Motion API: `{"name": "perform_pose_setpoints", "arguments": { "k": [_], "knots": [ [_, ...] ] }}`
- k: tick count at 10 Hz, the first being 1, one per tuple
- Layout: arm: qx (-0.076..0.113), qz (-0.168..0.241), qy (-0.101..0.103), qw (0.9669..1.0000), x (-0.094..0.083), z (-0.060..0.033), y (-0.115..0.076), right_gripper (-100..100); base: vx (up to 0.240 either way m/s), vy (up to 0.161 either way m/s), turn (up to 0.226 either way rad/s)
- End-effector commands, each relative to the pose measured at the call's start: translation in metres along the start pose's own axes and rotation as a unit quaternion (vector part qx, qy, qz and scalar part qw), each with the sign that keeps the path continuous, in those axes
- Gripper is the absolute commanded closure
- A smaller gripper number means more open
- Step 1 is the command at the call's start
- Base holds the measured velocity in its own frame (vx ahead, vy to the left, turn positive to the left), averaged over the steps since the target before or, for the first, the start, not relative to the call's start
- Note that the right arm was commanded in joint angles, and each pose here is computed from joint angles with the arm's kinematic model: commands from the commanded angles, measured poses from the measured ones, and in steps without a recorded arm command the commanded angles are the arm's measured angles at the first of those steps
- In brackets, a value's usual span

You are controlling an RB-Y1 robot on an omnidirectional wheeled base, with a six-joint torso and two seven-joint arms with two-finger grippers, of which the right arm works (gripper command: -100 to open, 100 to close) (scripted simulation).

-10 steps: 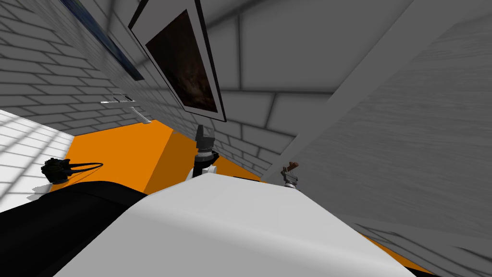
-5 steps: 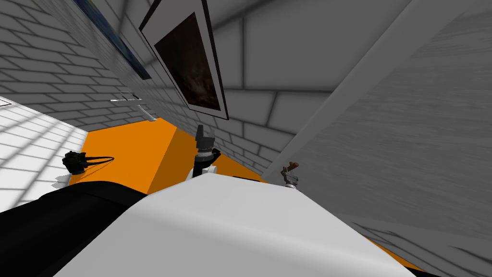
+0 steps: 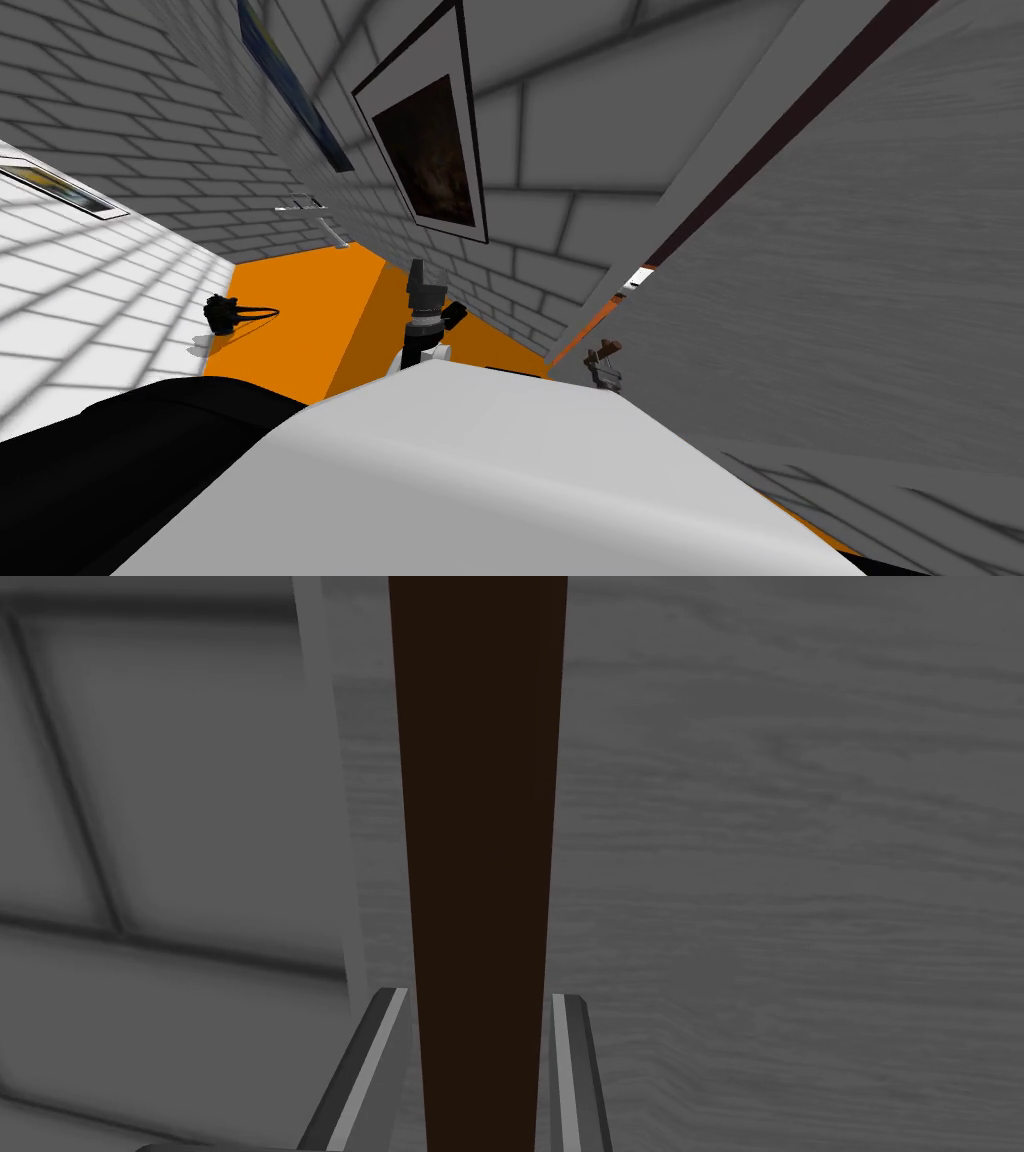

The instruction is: Pull the door open

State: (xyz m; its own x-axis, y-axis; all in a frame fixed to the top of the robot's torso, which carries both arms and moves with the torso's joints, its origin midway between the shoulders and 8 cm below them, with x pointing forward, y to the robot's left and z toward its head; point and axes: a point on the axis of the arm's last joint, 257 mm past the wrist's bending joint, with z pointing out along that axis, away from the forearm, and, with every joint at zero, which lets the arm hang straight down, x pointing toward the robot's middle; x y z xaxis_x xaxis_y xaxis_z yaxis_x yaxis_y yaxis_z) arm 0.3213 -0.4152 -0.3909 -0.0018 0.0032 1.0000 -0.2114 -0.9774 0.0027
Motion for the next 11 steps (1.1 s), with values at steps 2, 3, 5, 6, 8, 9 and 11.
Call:
{"name": "perform_pose_setpoints", "arguments": {
  "k": [2,3,5,6,8,9,11],
  "knots": [
    [0.007,0.001,0.0,1.0,0.001,-0.0024,-0.001,100,-0.168,-0.009,0.063],
    [0.018,0.001,-0.001,0.9998,-0.001,-0.0101,-0.002,100,-0.121,-0.015,0.146],
    [0.026,0.001,-0.001,0.9997,-0.001,-0.0153,-0.002,100,-0.194,-0.042,0.109],
    [0.032,0.001,-0.001,0.9995,-0.001,-0.0191,-0.003,100,-0.219,-0.013,0.103],
    [0.047,0.001,-0.001,0.9989,-0.001,-0.0287,-0.003,100,-0.238,-0.022,0.15],
    [0.052,0.001,-0.001,0.9987,-0.001,-0.0319,-0.003,100,-0.211,-0.01,0.093],
    [0.053,0.0,-0.001,0.9986,0.0,-0.0317,-0.002,100,-0.161,-0.024,0.051]
  ]
}}
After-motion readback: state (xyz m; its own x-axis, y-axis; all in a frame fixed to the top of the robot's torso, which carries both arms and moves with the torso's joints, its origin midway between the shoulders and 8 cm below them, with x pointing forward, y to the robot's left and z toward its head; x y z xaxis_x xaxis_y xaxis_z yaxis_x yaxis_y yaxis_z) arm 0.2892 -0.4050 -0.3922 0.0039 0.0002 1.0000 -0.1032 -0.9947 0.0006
